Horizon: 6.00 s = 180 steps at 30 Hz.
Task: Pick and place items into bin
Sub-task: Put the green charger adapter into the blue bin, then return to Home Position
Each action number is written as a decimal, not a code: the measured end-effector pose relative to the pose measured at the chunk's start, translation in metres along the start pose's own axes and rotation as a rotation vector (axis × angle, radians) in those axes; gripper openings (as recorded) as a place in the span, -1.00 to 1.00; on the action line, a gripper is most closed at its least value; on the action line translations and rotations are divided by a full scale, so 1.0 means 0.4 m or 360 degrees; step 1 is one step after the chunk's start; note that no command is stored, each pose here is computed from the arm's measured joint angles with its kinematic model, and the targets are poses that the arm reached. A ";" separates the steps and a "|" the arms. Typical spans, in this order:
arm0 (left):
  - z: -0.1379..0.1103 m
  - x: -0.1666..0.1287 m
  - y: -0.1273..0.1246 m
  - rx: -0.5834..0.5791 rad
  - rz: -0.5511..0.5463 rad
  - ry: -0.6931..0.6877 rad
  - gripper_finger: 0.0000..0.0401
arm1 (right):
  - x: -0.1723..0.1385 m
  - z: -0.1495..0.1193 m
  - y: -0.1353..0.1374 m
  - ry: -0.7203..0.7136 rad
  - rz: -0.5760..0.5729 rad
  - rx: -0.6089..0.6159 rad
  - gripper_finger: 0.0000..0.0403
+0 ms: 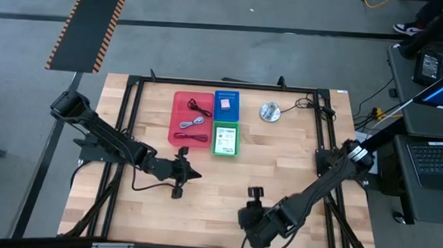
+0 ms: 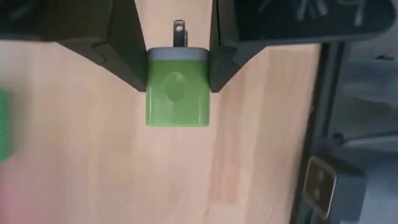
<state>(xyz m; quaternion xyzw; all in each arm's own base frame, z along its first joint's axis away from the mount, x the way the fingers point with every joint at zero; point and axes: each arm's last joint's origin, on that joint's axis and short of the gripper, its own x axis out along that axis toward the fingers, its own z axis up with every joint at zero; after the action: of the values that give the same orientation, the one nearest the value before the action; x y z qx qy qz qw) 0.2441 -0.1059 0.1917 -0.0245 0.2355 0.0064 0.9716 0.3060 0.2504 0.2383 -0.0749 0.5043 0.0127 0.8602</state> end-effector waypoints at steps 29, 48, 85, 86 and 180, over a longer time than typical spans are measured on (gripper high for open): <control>0.048 -0.044 0.084 0.0389 0.0222 -0.0029 -0.98 | -0.002 -0.127 -0.358 -0.0849 -0.0170 0.0042 -0.46; 0.070 -0.022 0.232 0.0481 0.0577 0.0037 -0.98 | 0.029 -0.116 -0.583 -0.0908 -0.0531 0.0341 -0.46; 0.066 -0.021 0.287 0.0351 0.0699 0.0093 -0.98 | 0.148 -0.040 -1.046 -0.0246 -0.0240 0.0205 -0.46; 0.066 -0.021 0.287 0.0342 0.0698 0.0091 -0.98 | 0.158 -0.042 -1.053 -0.0232 -0.0230 0.0185 -0.46; -0.119 -0.254 0.337 0.0259 0.0388 -0.0631 -0.98 | -0.012 -0.171 -0.759 -0.1214 -0.0110 -0.0001 -0.99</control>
<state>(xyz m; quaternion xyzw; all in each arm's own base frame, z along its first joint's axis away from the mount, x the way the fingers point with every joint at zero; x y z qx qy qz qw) 0.1288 0.0263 0.1897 0.0842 0.0413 0.1092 0.9896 0.2740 -0.0592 0.2447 -0.0821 0.1453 0.0107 0.9859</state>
